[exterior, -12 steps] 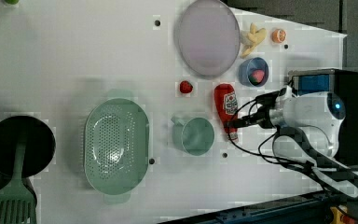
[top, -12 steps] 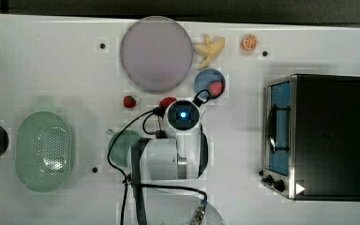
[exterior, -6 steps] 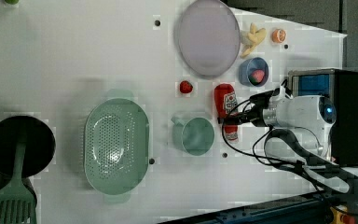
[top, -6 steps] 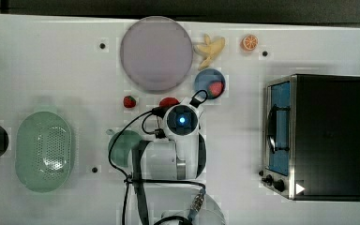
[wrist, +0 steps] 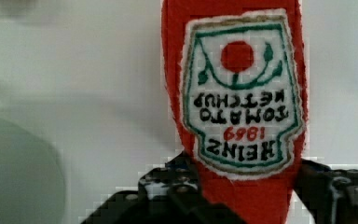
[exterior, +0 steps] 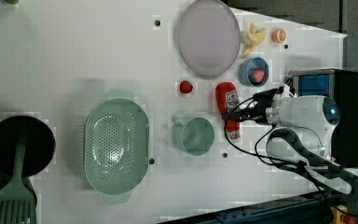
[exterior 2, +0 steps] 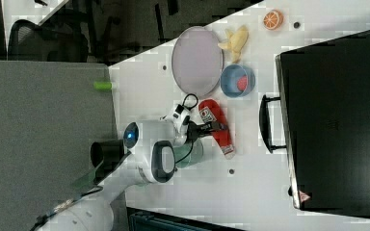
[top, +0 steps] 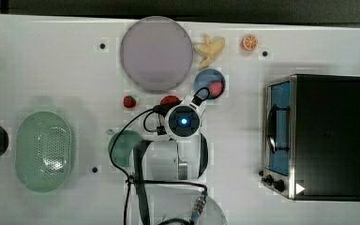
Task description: Pick Ketchup from the table and place it in strainer.
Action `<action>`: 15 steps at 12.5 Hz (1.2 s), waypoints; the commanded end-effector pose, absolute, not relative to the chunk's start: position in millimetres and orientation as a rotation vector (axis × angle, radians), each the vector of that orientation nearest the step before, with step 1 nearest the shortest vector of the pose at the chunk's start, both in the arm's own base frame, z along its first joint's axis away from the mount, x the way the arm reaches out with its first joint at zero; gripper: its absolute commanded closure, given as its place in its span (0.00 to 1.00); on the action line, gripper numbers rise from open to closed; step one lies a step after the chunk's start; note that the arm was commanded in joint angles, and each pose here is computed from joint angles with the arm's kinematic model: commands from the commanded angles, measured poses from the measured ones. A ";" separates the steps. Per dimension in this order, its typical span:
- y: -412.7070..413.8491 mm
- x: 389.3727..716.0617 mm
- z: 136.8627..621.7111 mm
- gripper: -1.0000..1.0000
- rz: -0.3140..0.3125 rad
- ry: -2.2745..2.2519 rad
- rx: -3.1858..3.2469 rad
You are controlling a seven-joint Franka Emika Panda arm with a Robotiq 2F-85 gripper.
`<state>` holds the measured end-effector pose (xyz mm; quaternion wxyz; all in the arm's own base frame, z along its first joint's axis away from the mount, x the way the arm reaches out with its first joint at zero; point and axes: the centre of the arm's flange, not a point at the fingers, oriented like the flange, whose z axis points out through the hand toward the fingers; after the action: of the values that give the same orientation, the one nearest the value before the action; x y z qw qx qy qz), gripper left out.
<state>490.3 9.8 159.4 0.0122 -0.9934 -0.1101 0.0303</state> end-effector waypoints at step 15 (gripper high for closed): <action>103.8 498.2 463.7 0.41 0.065 -0.154 -3.157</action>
<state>505.1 58.9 466.6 -0.0150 -0.9972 -0.0726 0.0100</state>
